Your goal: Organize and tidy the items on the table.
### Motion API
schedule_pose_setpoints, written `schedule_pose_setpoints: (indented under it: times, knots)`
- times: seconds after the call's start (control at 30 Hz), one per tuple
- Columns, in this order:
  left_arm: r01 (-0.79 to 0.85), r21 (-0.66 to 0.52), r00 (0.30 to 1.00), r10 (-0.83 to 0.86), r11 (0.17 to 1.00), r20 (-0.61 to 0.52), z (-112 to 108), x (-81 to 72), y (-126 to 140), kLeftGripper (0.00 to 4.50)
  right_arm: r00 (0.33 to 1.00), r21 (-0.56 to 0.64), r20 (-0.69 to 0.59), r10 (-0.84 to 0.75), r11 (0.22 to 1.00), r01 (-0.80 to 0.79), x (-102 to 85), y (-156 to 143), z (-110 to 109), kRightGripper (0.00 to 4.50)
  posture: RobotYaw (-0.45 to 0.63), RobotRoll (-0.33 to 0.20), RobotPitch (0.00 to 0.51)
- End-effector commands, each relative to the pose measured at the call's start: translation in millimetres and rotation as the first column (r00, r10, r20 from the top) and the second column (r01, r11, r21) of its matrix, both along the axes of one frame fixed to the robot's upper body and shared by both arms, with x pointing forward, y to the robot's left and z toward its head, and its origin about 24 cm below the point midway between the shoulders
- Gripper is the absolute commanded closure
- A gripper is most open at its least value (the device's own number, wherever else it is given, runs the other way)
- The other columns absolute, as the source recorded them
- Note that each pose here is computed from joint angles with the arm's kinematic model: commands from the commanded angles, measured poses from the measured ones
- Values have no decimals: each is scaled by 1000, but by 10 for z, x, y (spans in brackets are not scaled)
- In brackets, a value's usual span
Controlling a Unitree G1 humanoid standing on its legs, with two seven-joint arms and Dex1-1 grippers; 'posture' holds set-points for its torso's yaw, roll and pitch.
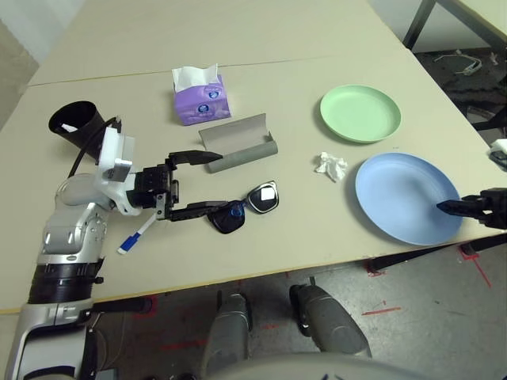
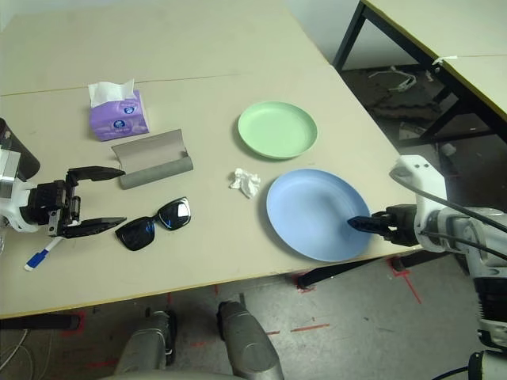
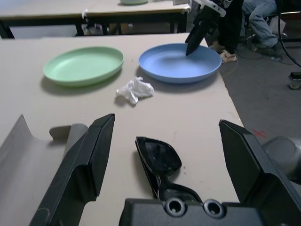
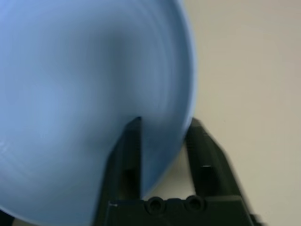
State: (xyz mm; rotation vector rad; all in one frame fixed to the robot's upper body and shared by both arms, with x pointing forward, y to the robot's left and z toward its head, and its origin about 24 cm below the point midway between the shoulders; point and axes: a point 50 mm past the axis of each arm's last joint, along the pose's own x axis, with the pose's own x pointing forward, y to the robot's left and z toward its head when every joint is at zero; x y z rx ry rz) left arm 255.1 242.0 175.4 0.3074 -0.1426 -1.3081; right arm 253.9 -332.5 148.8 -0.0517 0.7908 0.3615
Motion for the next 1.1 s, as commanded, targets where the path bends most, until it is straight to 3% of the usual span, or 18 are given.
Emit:
schedule_pose_setpoints:
  times: [0.03,0.1,0.5,0.67,1.1]
  knots:
    - [-5,14,999,6,1000,-54,-40,-16,-5,0,999,15,45,1,1000,-2,79,34,3,4227,-255,0,199]
    - [-2,16,999,2,1000,-53,-24,-17,-18,0,996,45,84,-8,999,5,125,52,61,4476,-255,0,199]
    - [-13,49,999,15,999,-41,-94,-24,-2,0,981,322,193,11,944,-74,392,458,466,4476,-251,0,205]
    - [-40,36,999,41,999,-36,-102,-18,-5,0,968,429,249,-29,899,-83,659,638,615,4476,-239,0,206]
    - [-97,11,995,98,995,-37,-118,-52,18,0,889,362,359,-286,920,150,1126,536,682,4476,-219,0,212]
